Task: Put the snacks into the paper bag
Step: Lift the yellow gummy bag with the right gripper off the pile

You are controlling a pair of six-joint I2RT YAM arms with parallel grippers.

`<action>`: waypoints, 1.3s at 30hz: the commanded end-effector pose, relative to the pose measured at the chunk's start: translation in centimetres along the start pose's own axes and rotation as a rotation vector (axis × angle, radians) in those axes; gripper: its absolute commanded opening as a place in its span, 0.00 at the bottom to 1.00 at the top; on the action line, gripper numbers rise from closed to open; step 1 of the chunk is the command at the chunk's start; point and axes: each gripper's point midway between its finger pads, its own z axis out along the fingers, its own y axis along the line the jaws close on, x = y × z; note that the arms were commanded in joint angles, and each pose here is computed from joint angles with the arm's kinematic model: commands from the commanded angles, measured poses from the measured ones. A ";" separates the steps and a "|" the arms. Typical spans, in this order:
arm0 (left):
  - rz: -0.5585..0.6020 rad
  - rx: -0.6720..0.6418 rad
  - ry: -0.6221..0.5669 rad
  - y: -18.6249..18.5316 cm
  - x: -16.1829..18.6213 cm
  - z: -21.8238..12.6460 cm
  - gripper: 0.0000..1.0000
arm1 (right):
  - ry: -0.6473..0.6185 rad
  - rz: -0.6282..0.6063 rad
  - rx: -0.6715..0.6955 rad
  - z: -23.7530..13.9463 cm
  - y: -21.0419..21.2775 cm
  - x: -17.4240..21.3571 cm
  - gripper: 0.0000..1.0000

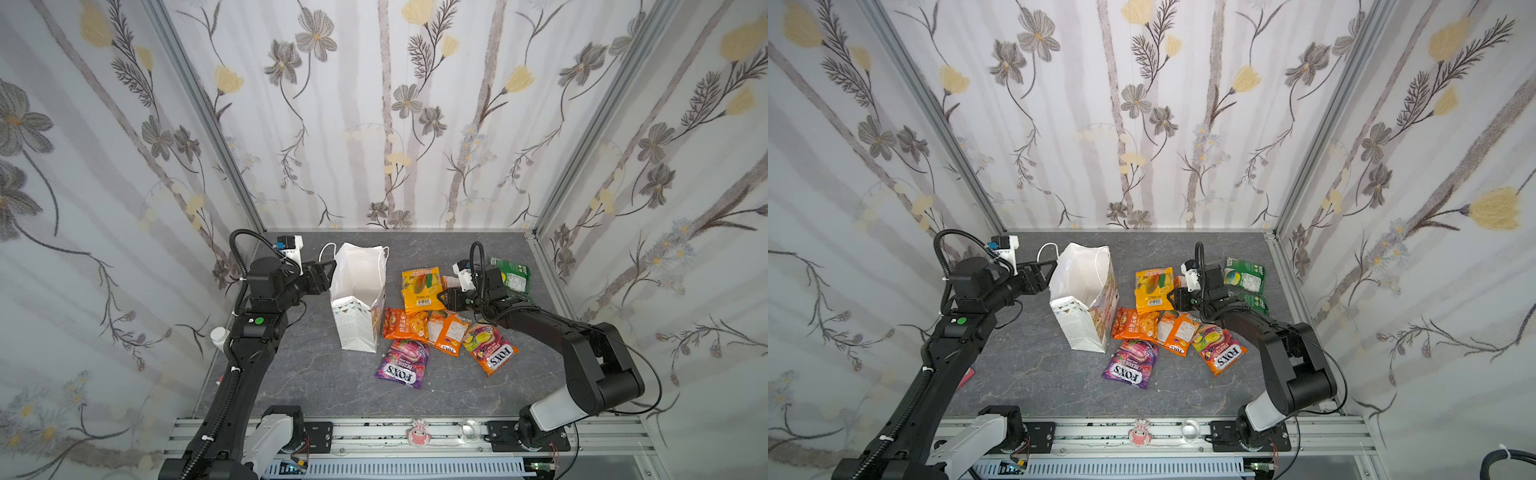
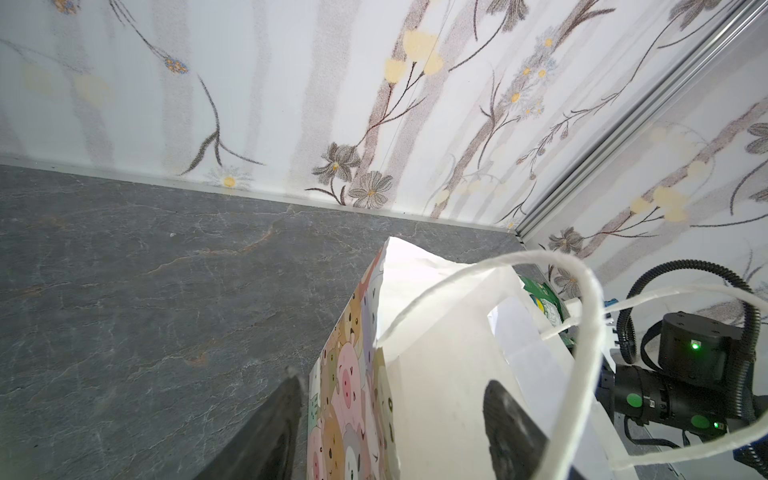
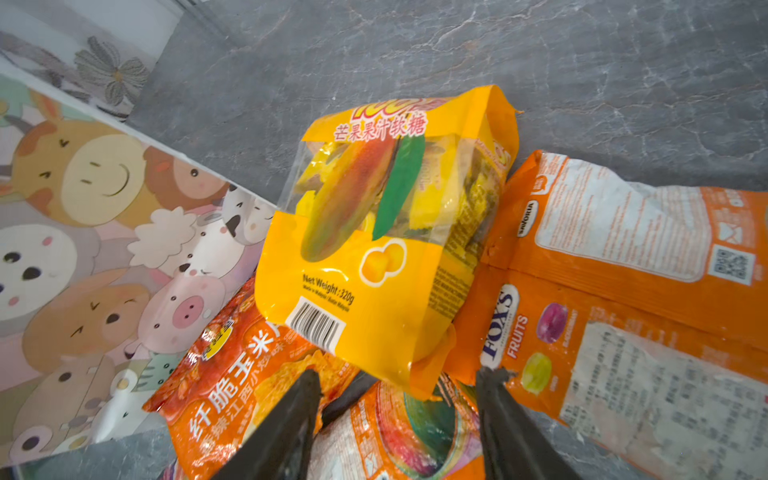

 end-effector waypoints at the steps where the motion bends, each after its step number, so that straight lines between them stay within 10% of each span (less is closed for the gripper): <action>1: 0.005 0.017 -0.021 -0.4 -0.6 0.0 0.69 | -0.025 -0.058 -0.069 -0.3 1.2 -0.4 0.63; 23: 0.003 0.015 -0.018 -0.3 -0.5 0.1 0.69 | 0.066 -0.086 -0.159 3.4 2.4 1.7 0.59; 39: 0.004 0.015 -0.020 -0.3 -0.5 0.1 0.69 | 0.088 -0.059 -0.088 4.9 1.4 1.7 0.20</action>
